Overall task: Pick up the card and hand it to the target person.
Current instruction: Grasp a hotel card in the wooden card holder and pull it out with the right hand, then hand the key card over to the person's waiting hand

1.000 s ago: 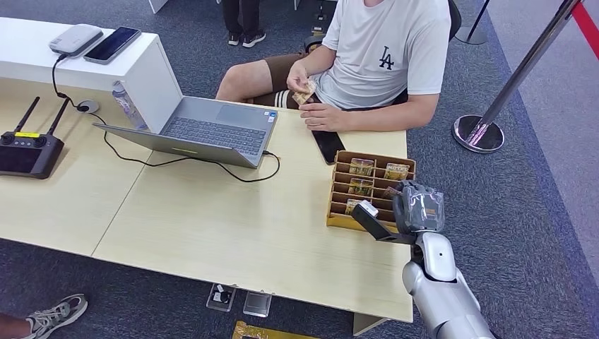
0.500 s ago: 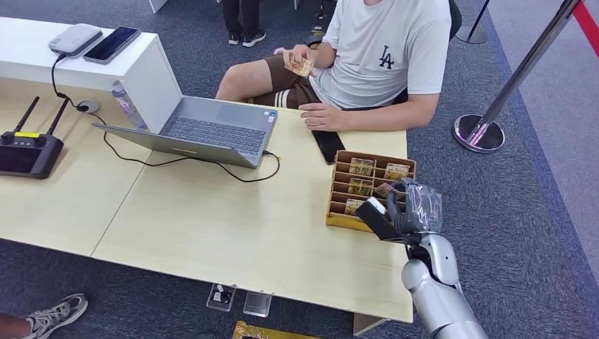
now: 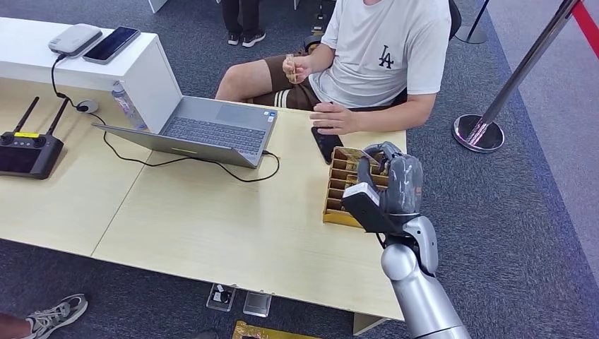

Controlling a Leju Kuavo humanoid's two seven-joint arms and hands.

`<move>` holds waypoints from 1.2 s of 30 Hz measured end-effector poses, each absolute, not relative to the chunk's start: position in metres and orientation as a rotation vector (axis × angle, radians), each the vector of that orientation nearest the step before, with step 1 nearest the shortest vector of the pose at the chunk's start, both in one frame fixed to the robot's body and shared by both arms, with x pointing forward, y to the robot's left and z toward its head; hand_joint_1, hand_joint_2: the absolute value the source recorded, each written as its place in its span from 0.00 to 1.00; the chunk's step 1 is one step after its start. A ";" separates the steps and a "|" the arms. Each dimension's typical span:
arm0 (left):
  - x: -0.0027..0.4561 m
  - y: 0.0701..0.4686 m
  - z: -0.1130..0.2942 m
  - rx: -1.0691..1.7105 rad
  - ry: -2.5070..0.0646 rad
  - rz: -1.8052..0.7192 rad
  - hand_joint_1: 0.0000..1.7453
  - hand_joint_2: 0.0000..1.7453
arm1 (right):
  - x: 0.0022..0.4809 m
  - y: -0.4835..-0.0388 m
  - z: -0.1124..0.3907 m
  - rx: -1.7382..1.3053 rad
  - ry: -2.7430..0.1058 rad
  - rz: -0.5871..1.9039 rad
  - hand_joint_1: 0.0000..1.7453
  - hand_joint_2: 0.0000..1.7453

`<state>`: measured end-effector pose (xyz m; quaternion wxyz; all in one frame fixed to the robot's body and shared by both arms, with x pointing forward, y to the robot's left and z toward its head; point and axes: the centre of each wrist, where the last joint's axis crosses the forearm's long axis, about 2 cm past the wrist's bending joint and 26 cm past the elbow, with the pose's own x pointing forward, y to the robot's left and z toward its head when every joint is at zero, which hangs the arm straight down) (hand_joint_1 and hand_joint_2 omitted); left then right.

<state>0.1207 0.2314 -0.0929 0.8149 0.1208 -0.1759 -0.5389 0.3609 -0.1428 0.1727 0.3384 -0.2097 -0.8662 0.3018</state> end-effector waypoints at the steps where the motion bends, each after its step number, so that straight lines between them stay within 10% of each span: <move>1: 0.122 0.231 -0.093 0.257 -0.376 -1.150 0.00 1.00 | 0.361 -0.135 0.176 -0.524 -2.267 0.795 1.00 1.00; 19: 0.124 0.231 -0.092 0.213 -0.277 -1.172 0.00 1.00 | 0.372 -0.056 0.186 -0.451 -2.216 1.010 0.99 1.00; 23: 0.124 0.230 -0.092 0.222 -0.244 -1.178 0.00 0.00 | 0.372 -0.055 0.182 -0.472 -2.191 1.020 0.03 1.00; 36: 0.123 0.230 -0.093 0.205 -0.239 -1.174 0.00 0.00 | 0.373 -0.059 0.175 -0.513 -2.145 1.025 0.00 1.00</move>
